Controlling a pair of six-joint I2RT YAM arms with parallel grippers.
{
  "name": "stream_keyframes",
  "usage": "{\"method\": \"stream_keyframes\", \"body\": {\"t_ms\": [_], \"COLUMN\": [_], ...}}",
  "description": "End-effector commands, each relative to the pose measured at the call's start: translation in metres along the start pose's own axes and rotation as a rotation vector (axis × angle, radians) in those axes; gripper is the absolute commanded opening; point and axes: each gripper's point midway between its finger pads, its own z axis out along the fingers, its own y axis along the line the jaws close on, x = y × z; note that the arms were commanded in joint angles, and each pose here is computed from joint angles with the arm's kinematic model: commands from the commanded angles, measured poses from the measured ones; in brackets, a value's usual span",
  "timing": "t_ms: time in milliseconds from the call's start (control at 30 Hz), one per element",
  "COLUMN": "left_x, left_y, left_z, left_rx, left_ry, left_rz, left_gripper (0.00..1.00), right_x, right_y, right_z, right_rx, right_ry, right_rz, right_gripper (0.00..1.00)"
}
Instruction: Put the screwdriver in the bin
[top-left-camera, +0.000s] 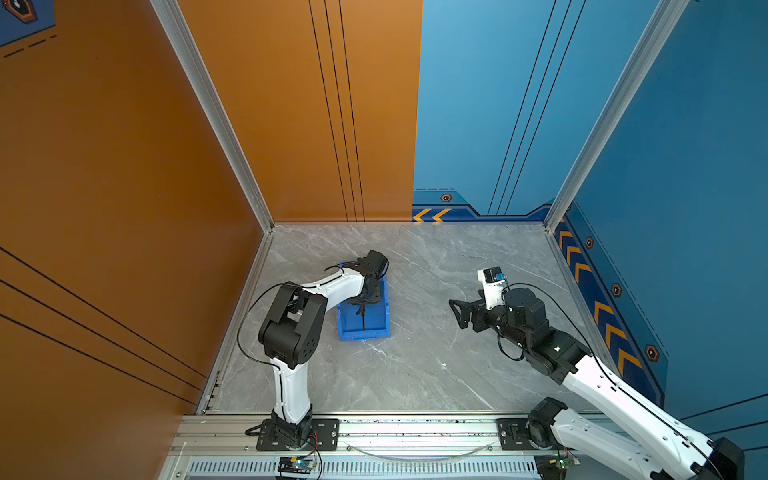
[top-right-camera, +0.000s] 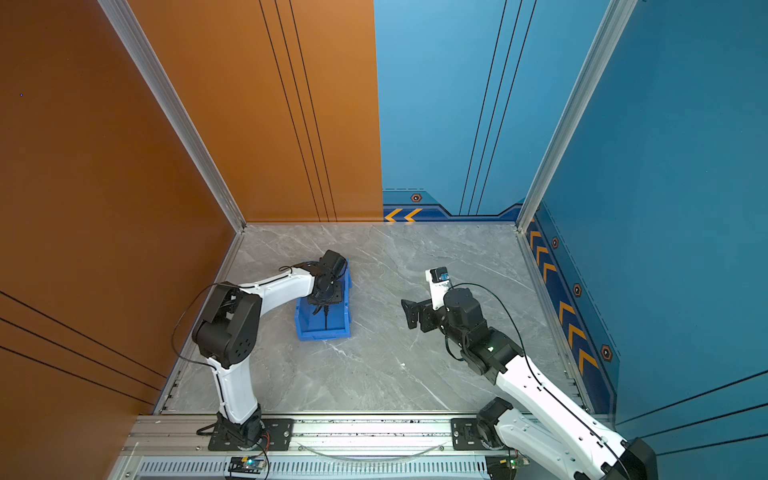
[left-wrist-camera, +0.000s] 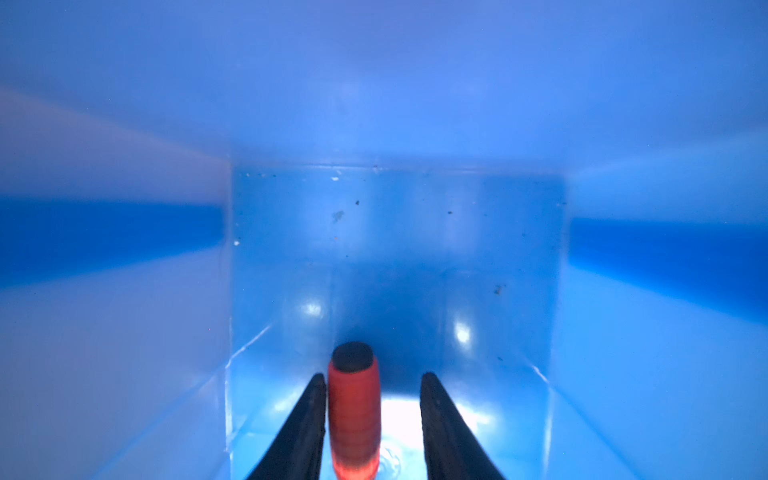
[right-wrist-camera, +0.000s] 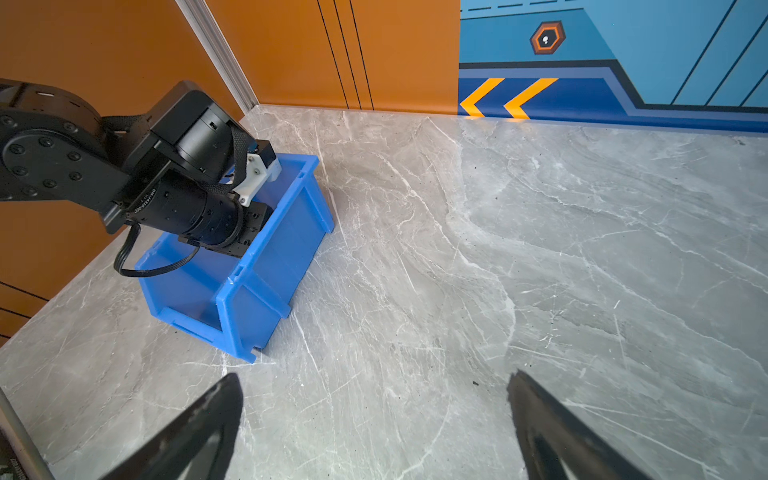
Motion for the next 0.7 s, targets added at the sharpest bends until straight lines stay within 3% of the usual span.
{"method": "stream_keyframes", "body": {"t_ms": [0,300,433,533,667], "left_x": [-0.016,-0.014,0.002,0.017,0.035], "left_y": [-0.004,-0.003,0.004,0.017,0.041], "left_z": [-0.039,-0.115,-0.146,-0.164,-0.181], "left_rx": [0.017,0.028,0.051,0.081,0.106], "left_ry": [-0.064,-0.178,-0.219,-0.251,-0.297], "left_rz": [0.014,0.013,0.022,0.023,0.034], "left_gripper": [0.41,0.54,0.74,0.99,0.98], "right_x": [-0.004,0.002,0.006,0.009,0.011], "right_y": [-0.006,-0.013,-0.021,-0.033,-0.043], "right_z": [-0.009,-0.028,-0.036,-0.041,-0.044], "right_rx": [0.031,0.049,0.067,0.108,0.123], "right_ry": [-0.016,-0.035,-0.051,-0.062,-0.051], "right_rz": [-0.004,0.037,0.077,0.108,0.155], "right_gripper": [1.00,1.00,1.00,1.00,1.00]}}
